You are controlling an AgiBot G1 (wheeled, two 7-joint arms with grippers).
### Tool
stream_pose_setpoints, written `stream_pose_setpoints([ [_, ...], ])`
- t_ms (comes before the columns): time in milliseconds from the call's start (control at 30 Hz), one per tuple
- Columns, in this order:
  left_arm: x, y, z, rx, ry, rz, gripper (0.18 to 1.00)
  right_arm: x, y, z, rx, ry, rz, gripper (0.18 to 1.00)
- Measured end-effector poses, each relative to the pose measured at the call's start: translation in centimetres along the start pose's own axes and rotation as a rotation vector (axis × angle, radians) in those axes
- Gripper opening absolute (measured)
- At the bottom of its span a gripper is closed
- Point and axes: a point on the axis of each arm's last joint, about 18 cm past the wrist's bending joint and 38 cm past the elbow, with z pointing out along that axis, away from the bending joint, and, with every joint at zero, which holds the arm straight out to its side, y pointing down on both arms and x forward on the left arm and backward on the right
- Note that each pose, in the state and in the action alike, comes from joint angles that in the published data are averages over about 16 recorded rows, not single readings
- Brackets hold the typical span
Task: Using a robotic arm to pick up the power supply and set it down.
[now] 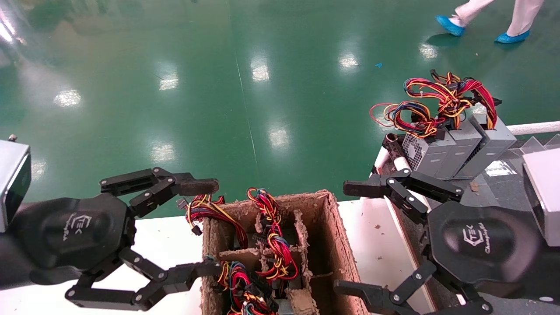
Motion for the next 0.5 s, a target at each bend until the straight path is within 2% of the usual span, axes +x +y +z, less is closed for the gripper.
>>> stream_pose_setpoints([
  [267,0.00,0.00,0.00,0.000,0.000,0.000,0.782,0.00,0.00,0.00,0.000,0.000,0.000,1.001],
  [500,0.00,0.00,0.00,0.000,0.000,0.000,0.625,0.00,0.00,0.00,0.000,0.000,0.000,1.001],
])
